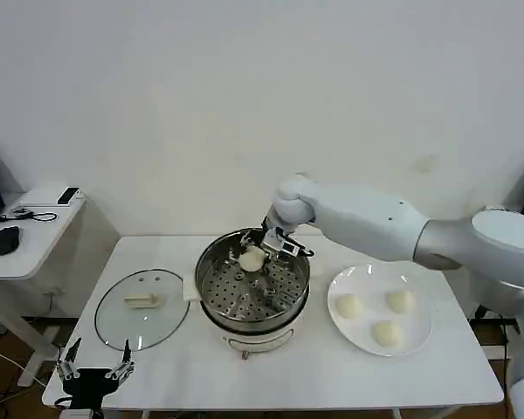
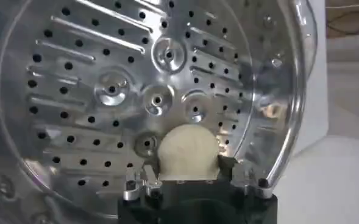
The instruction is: Take steamed baozi put them in steamer then cover it.
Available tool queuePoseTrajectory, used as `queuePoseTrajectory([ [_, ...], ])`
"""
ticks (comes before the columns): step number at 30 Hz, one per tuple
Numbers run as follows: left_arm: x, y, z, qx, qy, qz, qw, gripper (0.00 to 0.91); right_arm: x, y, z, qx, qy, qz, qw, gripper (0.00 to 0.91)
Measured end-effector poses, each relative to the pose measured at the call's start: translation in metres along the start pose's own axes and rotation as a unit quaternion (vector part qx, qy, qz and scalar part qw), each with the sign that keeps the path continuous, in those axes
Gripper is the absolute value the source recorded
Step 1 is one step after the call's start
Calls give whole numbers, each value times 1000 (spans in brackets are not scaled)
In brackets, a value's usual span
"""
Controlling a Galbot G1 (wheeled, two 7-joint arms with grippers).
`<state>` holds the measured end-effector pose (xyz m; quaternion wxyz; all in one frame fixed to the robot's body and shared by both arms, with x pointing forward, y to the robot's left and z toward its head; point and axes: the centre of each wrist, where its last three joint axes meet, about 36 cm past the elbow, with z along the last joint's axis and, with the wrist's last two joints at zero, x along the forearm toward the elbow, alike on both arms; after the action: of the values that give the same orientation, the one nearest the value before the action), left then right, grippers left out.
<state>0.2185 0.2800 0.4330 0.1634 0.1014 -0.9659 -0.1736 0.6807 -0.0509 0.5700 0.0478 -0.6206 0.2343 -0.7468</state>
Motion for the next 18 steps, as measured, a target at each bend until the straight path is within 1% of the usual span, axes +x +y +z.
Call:
queuePoseTrajectory([
  [6,1,0,-2,1,-2,0,1000,907,2,-1,3,-1,0,9,1000,907],
  [10,2,0,-3,1,-3,1,1000,907,16,-4,3,-9,0,18,1000,907],
  [12,2,0,-4,2,-4,2,1000,907,29,-4,4,-20,2,23,1000,907],
  [15,4,0,-6,3,-6,4,1000,907,52,1,6,-49,7,33,998,907],
  [18,4,0,-9,5,-9,7,1000,907,77,13,9,-82,19,42,996,907],
])
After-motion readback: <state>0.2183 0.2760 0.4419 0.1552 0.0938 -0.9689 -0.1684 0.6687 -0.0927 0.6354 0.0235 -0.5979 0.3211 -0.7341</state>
